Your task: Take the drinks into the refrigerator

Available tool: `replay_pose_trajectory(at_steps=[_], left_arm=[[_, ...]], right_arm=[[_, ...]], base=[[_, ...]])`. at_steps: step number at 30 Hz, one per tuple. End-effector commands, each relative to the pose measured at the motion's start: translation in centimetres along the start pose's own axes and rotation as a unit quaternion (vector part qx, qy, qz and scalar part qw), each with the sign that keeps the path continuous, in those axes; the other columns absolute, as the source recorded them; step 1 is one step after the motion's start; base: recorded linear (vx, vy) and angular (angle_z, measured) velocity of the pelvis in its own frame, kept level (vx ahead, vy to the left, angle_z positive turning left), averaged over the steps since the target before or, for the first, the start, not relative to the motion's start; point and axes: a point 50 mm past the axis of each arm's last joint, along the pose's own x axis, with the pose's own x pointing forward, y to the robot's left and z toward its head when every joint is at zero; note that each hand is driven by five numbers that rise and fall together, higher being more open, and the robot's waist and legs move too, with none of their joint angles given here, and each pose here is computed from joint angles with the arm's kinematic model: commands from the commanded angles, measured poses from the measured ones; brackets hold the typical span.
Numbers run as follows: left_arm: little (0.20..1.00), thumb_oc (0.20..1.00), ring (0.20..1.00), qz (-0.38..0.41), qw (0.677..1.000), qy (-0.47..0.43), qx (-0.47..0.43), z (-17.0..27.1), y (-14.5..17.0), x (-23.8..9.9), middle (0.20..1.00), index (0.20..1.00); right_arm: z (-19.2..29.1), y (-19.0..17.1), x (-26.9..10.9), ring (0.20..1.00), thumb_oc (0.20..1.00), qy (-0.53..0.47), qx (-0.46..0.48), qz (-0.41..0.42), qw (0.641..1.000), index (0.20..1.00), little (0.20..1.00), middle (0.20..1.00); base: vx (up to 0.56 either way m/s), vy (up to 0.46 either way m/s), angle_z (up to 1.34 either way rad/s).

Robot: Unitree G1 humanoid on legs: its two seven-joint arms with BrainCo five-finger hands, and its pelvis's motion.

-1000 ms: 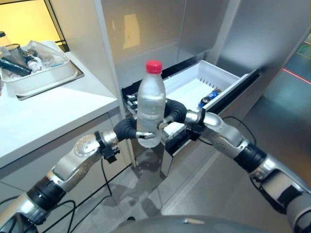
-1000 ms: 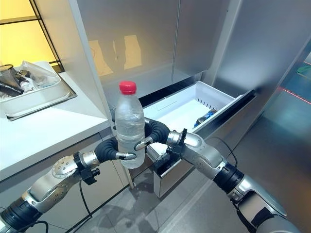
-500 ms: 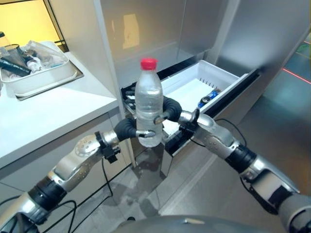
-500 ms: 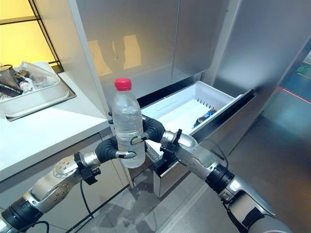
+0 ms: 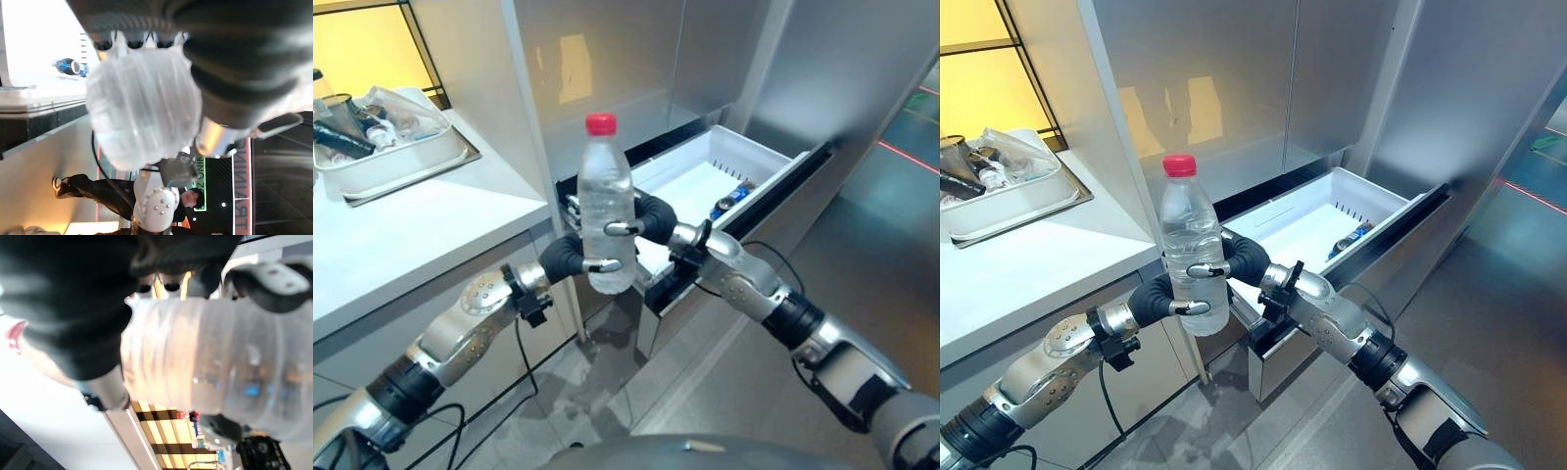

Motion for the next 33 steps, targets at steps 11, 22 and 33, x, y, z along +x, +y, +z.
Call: replay_pose_trajectory(at_steps=[11, 22, 33], left_arm=[[1.000, 1.000, 1.000, -0.099, 0.993, -0.029, 0.059, 3.3, -1.2, 1.6, 1.000, 1.000], [1.000, 1.000, 1.000, -0.100, 0.994, 0.052, 0.000, 0.2, -1.5, -0.8, 1.000, 1.000], [1.000, 1.000, 1.000, -0.089, 0.993, 0.073, -0.002, -0.3, -1.2, -1.8, 1.000, 1.000]], right_arm=[[5.4, 0.1, 3.4, 0.200, 0.200, -0.076, -0.045, 0.030, 0.996, 0.200, 0.200, 0.200], [6.9, -1.4, 2.4, 0.200, 0.200, -0.081, -0.069, -0.001, 0.994, 0.200, 0.200, 0.200], [8.5, -2.1, 2.0, 0.200, 0.200, -0.083, -0.096, -0.011, 0.992, 0.200, 0.200, 0.200]], base=[[0.00, 0.000, 0.00], [0.00, 0.000, 0.00], [0.00, 0.000, 0.00]])
